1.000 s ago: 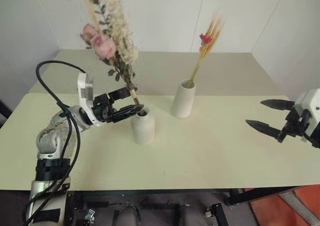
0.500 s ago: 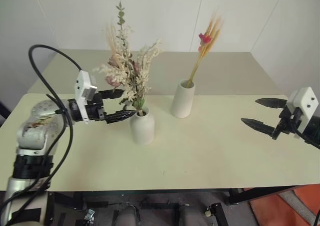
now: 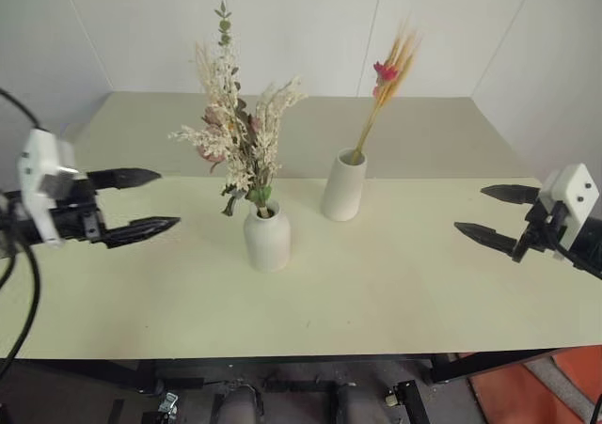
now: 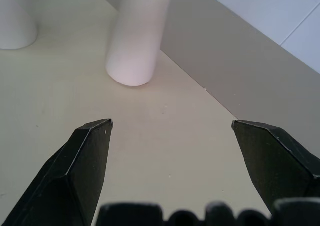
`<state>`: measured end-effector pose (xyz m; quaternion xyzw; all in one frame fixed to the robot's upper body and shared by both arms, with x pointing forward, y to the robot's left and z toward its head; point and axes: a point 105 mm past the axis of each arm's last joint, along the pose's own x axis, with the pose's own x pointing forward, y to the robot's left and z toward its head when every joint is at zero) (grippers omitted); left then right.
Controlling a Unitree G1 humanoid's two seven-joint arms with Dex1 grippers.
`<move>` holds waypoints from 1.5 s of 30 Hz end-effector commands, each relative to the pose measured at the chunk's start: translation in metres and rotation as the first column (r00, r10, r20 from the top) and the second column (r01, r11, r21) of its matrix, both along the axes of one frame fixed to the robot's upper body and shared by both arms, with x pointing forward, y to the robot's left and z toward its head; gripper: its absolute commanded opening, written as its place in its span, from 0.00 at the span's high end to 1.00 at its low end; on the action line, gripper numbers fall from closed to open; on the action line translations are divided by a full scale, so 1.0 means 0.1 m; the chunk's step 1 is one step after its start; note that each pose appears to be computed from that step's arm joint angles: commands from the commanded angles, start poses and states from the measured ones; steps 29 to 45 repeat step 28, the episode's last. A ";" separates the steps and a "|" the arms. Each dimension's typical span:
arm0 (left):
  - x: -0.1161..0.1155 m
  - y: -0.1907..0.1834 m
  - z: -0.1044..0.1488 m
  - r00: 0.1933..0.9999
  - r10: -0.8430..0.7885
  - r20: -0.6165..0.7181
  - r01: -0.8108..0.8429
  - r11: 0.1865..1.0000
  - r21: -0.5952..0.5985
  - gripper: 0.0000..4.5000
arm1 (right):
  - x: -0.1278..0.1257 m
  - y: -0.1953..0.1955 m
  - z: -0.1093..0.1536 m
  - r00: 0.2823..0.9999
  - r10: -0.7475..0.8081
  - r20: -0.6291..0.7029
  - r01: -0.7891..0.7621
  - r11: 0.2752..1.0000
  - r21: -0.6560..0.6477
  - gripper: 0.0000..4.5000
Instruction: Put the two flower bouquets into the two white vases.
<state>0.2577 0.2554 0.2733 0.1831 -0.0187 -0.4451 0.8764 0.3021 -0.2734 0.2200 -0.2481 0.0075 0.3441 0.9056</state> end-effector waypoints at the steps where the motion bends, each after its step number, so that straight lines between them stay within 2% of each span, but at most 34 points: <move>1: -0.22 0.11 0.24 0.996 0.038 0.075 -0.038 0.999 0.003 0.01 | -0.05 -0.09 0.19 0.998 0.019 0.067 -0.019 1.000 0.003 0.00; 10: -0.56 0.41 0.28 0.971 0.211 0.114 -0.211 0.977 -0.013 0.01 | 0.02 -0.24 0.28 0.998 0.054 0.037 -0.053 0.998 -0.030 0.00; 18: -0.69 0.43 0.27 0.953 0.267 0.144 -0.265 0.964 -0.039 0.01 | 0.09 -0.25 0.28 0.997 0.079 0.021 -0.077 0.996 -0.047 0.00; 45: -0.74 0.45 0.30 0.939 0.299 0.170 -0.297 0.954 -0.037 0.01 | 0.14 -0.23 0.28 0.996 0.089 0.023 -0.088 0.995 -0.053 0.00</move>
